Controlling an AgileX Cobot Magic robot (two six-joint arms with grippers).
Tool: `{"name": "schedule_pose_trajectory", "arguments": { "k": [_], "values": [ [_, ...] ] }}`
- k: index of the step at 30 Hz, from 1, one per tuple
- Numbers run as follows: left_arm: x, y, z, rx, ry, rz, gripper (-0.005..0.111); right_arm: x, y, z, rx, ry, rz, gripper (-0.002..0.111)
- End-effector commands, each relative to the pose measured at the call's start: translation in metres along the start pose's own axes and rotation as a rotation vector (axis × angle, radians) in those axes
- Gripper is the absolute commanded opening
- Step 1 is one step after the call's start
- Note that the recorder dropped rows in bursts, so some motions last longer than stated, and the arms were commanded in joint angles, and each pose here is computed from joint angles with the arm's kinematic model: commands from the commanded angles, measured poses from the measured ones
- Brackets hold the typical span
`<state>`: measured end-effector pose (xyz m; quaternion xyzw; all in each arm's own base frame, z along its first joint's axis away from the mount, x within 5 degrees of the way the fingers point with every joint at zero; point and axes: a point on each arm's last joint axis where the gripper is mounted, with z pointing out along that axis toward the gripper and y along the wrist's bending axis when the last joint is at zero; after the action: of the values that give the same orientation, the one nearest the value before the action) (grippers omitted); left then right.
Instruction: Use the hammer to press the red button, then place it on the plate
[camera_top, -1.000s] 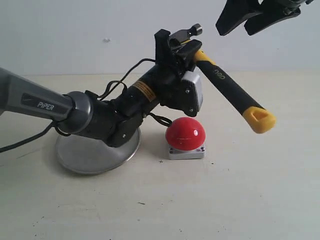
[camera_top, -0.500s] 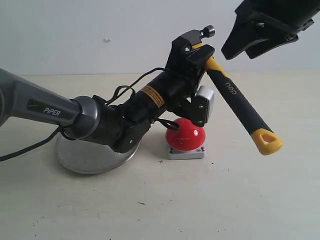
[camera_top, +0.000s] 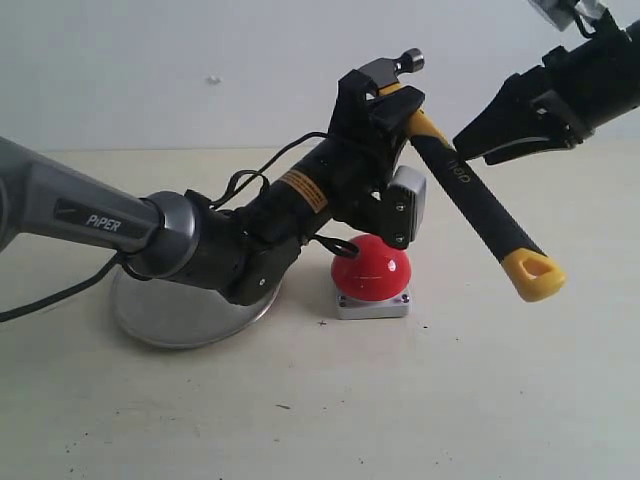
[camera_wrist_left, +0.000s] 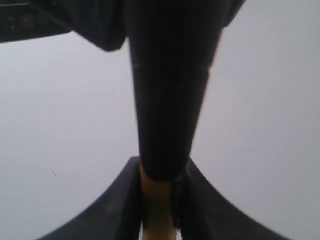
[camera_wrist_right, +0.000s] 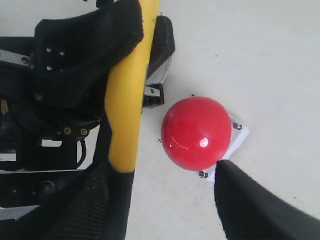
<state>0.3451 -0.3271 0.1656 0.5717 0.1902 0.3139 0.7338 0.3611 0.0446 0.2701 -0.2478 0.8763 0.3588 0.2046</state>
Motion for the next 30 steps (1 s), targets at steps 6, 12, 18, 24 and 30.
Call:
{"name": "schedule_pose_trajectory", "arguments": {
  "k": [6,12,18,24,30],
  "values": [
    [0.023,0.028,0.004,-0.132,0.05,-0.084,0.0,-0.009,0.025,-0.006,-0.036,-0.067,-0.033,0.055],
    [0.029,0.034,0.009,-0.16,0.047,-0.11,0.0,-0.009,0.043,0.016,-0.081,-0.012,-0.069,0.055],
    [0.027,0.034,0.01,-0.16,0.021,-0.101,0.0,-0.008,0.044,0.017,-0.079,-0.004,-0.075,0.055],
    [0.02,0.036,0.011,-0.163,-0.027,-0.079,0.0,-0.009,0.04,0.022,-0.103,-0.012,-0.029,0.05],
    [0.021,0.036,0.011,-0.163,-0.019,-0.083,0.0,-0.007,0.033,0.029,-0.11,0.003,0.001,0.046]
  ]
}}
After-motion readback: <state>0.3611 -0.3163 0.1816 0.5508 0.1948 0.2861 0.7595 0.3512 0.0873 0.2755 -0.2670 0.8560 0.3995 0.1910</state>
